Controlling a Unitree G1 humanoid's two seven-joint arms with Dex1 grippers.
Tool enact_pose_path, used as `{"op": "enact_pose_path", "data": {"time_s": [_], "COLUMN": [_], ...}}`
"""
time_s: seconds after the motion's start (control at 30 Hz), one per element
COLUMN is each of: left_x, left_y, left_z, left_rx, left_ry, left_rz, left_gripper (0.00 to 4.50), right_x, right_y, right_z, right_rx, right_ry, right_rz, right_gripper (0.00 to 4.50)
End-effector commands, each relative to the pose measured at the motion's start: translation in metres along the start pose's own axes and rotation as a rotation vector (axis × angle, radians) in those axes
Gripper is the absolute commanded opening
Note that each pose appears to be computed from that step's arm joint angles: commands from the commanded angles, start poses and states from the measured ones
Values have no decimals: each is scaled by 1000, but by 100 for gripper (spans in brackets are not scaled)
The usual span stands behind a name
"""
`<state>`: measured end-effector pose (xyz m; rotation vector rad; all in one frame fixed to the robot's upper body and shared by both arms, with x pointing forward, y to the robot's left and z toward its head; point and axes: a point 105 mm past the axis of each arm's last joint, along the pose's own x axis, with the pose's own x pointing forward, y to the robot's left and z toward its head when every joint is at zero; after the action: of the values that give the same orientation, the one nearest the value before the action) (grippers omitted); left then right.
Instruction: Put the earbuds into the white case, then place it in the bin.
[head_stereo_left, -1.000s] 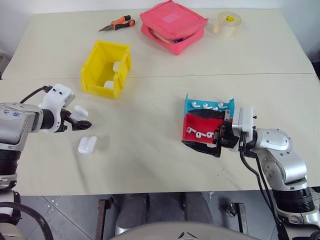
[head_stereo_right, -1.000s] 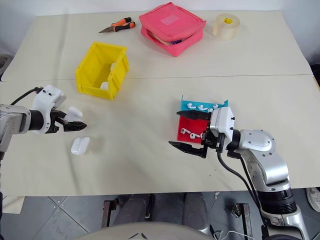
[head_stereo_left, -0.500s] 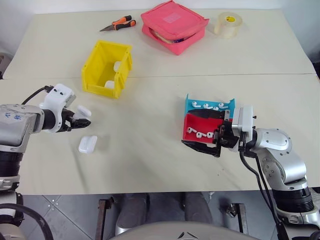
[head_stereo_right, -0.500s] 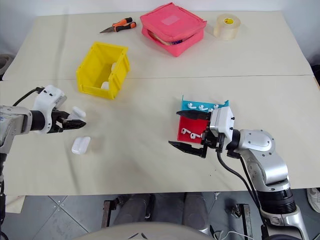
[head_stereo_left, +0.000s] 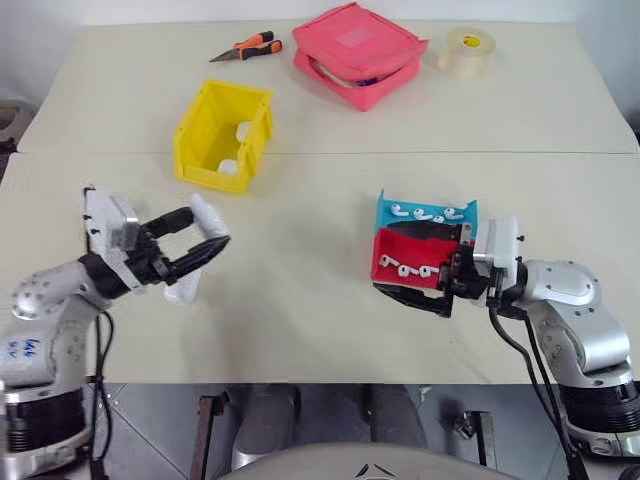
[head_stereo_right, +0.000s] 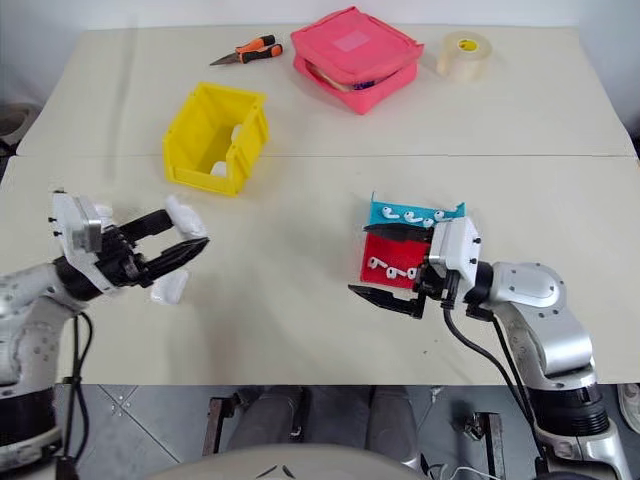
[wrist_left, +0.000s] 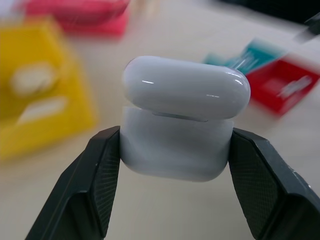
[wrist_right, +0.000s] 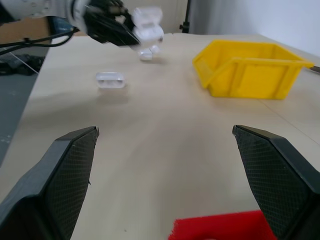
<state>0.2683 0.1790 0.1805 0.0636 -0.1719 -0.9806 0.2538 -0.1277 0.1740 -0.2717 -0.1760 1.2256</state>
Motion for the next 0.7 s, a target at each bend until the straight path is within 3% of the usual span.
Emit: {"op": "enact_pose_path", "data": {"time_s": [0.03, 0.33, 0.53, 0.7], "left_x": [31, 89, 115, 123], "left_y": [-30, -68, -92, -98], "left_z": [18, 12, -1, -8], "left_rx": [31, -22, -54, -56], "left_ry": [-200, -406, -440, -439], "left_rz": [-171, -413, -564, -619], "left_gripper": [286, 286, 286, 286], "right_x": [-17, -76, -131, -122], "right_y": [-2, 10, 22, 10], "right_z": [13, 10, -7, -11], "right_rx": [-54, -76, -16, 14], "right_ry": [12, 184, 350, 443], "right_rz": [-67, -270, -382, -354], "right_gripper": [450, 450, 450, 450]}}
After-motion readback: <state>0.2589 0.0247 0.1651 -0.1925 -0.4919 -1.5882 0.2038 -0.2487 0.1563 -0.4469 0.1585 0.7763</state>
